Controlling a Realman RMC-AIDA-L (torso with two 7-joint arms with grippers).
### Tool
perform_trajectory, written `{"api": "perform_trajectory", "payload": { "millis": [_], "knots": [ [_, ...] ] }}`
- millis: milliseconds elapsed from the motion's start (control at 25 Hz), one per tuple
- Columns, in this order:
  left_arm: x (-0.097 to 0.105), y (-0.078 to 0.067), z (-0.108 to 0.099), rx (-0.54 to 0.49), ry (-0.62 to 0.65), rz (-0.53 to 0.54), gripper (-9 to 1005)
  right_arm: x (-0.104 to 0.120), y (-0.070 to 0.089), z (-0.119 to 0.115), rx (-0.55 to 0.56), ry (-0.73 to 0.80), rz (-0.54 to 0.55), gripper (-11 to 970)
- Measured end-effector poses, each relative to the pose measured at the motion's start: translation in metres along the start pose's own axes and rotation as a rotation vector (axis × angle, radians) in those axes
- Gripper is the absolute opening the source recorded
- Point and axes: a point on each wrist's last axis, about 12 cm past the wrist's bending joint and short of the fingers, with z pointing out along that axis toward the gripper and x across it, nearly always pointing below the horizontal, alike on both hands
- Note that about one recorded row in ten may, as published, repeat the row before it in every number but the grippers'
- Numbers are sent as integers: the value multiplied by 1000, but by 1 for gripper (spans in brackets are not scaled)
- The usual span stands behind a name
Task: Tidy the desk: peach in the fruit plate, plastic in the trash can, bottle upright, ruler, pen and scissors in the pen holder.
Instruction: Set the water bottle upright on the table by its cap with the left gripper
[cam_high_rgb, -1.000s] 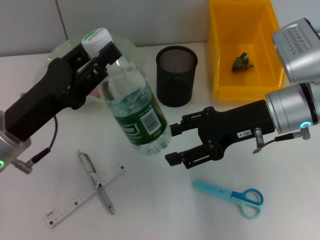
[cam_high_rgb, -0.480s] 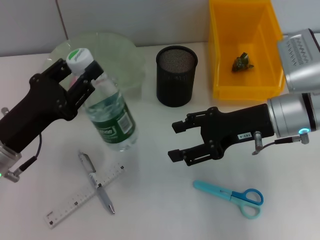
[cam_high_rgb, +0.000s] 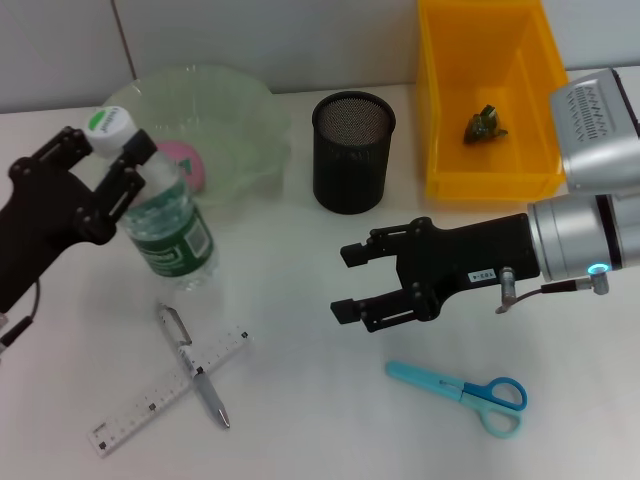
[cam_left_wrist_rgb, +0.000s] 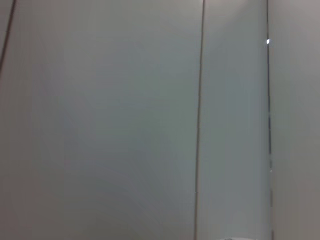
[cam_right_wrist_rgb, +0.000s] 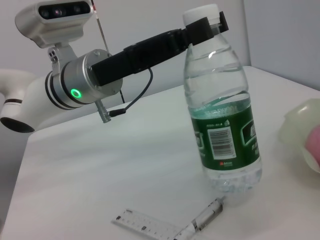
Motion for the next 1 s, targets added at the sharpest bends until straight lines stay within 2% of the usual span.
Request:
{"api": "perform_trajectory", "payload": {
  "millis": [480, 1000],
  "knots": [
    [6, 9, -2, -88, 54, 108, 435, 10, 2, 6, 7, -58, -42, 769],
    [13, 22, 1, -193, 114, 110, 434, 19, 1, 9, 47, -96, -71, 769]
  ]
}}
